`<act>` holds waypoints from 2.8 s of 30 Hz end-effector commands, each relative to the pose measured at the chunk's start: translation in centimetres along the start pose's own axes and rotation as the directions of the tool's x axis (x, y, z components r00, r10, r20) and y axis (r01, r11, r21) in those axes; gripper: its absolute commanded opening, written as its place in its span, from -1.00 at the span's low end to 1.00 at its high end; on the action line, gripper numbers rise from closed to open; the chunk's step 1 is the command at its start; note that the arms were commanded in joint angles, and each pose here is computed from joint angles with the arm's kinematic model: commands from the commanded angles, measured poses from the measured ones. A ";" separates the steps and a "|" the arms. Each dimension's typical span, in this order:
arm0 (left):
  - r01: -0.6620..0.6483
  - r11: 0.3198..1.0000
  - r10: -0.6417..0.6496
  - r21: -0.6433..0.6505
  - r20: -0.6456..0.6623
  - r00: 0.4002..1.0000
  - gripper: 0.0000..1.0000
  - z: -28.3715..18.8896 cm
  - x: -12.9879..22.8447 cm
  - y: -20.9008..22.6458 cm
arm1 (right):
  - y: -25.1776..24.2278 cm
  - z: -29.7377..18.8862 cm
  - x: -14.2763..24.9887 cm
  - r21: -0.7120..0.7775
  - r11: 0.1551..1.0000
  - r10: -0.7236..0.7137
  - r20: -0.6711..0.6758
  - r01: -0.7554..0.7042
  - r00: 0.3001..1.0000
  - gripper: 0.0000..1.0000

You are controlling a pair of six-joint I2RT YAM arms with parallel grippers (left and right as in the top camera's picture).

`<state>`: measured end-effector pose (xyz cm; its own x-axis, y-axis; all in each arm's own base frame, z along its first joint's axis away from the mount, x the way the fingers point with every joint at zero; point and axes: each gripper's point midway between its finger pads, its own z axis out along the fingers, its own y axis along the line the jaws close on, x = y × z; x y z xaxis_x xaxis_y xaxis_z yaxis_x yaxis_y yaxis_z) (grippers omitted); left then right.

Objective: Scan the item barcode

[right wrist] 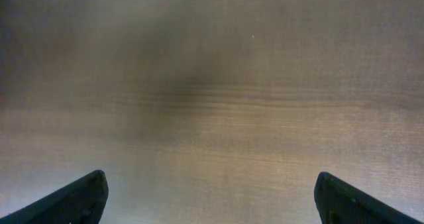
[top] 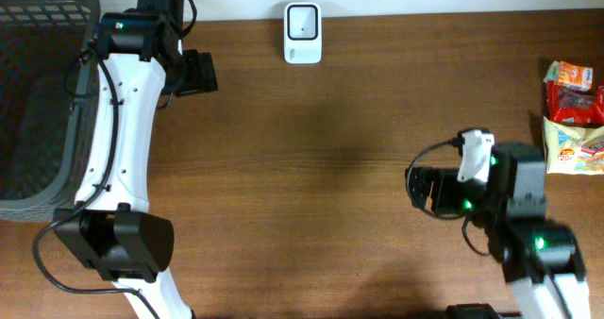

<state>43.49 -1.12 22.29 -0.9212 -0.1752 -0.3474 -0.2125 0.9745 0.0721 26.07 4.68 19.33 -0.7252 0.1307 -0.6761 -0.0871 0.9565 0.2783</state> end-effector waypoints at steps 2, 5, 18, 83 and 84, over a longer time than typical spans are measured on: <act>0.015 1.000 -0.015 -0.004 0.014 1.000 0.98 -0.4 -0.2 0.3 | -0.7 -0.1 3.1 -0.003 0.999 -0.031 0.184 0.032 0.982 0.97; 0.016 1.000 -0.016 -0.004 0.014 1.000 0.98 -0.4 -0.2 0.3 | -0.7 -0.3 3.6 -0.020 0.997 -0.064 0.342 0.075 0.938 0.97; 0.014 1.000 -0.014 -0.004 0.014 1.000 0.98 -0.4 -0.2 0.2 | -2.9 -1.8 0.8 0.089 0.993 -0.120 0.741 0.080 0.661 0.97; -0.105 0.978 0.004 0.183 0.482 0.876 0.98 0.1 19.4 2.2 | -5.0 0.5 3.1 0.252 0.958 -0.271 0.625 0.139 0.732 0.97; -0.103 0.974 -0.025 0.203 0.546 0.838 0.98 -0.1 20.4 2.6 | -5.0 0.5 3.1 0.252 0.958 -0.271 0.625 0.139 0.732 0.97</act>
<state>26.08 -2.59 15.90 -0.6843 -0.1124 -0.7205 -0.0758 0.9937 -0.0830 24.60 0.38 15.85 -0.0745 -0.0046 -0.9972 -0.0147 0.9999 -0.0035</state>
